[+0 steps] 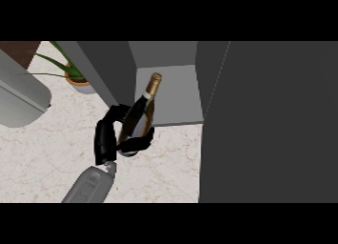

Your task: Pick up the wine, place it into the cabinet and close the cabinet

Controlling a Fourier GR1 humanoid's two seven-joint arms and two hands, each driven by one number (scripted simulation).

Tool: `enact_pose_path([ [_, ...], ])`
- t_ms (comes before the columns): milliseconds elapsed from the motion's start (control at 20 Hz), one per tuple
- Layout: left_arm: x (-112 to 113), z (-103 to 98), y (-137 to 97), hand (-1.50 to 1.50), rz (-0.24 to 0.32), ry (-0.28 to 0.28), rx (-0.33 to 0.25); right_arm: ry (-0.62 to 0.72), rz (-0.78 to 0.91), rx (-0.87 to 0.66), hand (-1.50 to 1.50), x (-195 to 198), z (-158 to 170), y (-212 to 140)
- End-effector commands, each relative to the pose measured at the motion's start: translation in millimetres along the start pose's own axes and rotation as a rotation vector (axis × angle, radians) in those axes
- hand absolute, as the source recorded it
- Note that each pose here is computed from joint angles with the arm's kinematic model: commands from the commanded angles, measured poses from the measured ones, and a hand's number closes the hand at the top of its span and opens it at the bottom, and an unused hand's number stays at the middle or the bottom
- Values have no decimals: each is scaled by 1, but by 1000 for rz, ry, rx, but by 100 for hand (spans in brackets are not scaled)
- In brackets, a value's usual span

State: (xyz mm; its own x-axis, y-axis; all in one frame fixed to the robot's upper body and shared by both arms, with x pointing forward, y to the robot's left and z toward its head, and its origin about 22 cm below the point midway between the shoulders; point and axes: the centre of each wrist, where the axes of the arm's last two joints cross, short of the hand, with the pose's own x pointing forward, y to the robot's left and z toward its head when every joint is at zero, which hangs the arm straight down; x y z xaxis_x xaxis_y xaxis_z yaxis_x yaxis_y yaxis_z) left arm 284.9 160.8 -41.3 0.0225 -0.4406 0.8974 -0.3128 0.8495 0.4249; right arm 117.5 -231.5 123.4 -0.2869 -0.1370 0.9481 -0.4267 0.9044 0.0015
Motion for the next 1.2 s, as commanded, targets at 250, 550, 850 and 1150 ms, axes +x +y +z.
enact_pose_path([
  [250,31,-43,-24,150,24,61,-82,-22,-45,1,-150,9,4,0],
  [550,39,-43,-27,150,66,67,-46,-29,-50,28,-150,9,1,2],
  [850,44,-47,-30,150,-9,-27,24,-27,-60,53,-150,8,2,2],
  [1150,39,-48,-24,150,-134,-126,26,-38,-70,83,-150,6,-1,7],
])
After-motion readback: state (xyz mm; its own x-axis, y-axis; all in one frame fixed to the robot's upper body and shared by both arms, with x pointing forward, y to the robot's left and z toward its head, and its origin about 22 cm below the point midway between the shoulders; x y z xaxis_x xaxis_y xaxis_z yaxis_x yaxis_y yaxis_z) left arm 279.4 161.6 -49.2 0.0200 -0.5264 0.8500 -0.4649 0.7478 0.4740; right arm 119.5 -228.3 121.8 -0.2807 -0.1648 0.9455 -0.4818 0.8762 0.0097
